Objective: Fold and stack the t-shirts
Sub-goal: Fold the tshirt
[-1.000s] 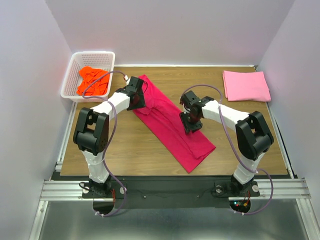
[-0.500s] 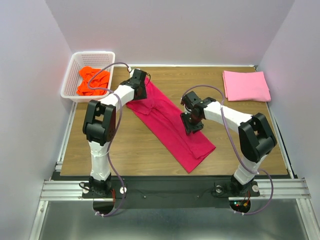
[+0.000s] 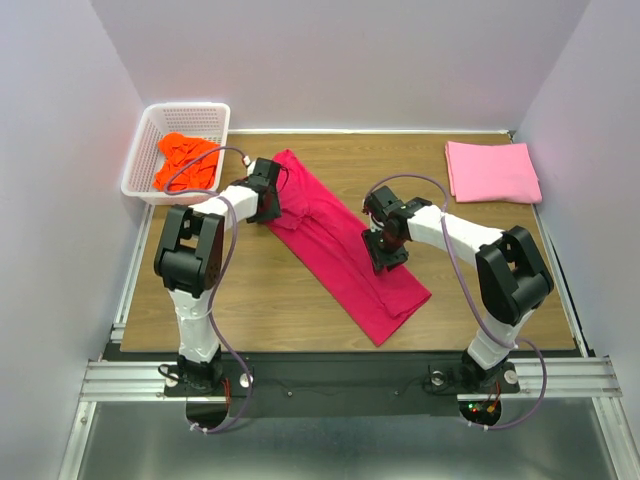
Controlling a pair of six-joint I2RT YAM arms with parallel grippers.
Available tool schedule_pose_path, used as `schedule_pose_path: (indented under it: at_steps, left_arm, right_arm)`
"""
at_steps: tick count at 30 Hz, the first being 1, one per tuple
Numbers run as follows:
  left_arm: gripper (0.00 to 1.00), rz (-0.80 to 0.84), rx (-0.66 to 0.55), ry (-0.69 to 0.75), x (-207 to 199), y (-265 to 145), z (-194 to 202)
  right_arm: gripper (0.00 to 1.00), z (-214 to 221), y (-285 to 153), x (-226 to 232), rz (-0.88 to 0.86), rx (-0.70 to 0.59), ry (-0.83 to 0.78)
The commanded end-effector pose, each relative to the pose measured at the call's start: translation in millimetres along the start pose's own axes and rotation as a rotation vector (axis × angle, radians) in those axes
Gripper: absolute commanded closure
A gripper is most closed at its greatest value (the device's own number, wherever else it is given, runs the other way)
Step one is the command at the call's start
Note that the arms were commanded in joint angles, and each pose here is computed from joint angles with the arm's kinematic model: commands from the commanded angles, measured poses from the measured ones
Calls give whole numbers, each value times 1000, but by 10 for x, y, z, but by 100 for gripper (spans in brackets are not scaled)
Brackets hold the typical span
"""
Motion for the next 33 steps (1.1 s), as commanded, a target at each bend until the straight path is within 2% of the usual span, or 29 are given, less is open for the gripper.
schedule_pose_path:
  at_steps: [1, 9, 14, 21, 33]
  left_arm:
    - [45, -2, -31, -22, 105, -195, -53]
    - [44, 60, -125, -43, -2, -521, -395]
    - [44, 128, -168, -23, -278, -577, -616]
    - [44, 143, -117, 15, -604, -189, -627]
    - [43, 132, -67, 76, -765, 309, -578]
  right_arm:
    - [55, -96, -107, 1, -12, -70, 1]
    - [55, -48, -107, -24, 10, -67, 6]
    - [58, 36, -93, -46, 21, -52, 7]
    - [61, 170, -80, -10, -33, -22, 5]
    - [61, 388, 83, 159, -190, 65, 8]
Point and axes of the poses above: each gripper's point midway between its finger pads, its own y axis out along the fingers, its own x axis along the line the jaws close on, z = x × y, the point moved 8 cm from there along -y, back along the fingers, and after that the axes turned 6 degrees about -y, right-handed, at the moved point
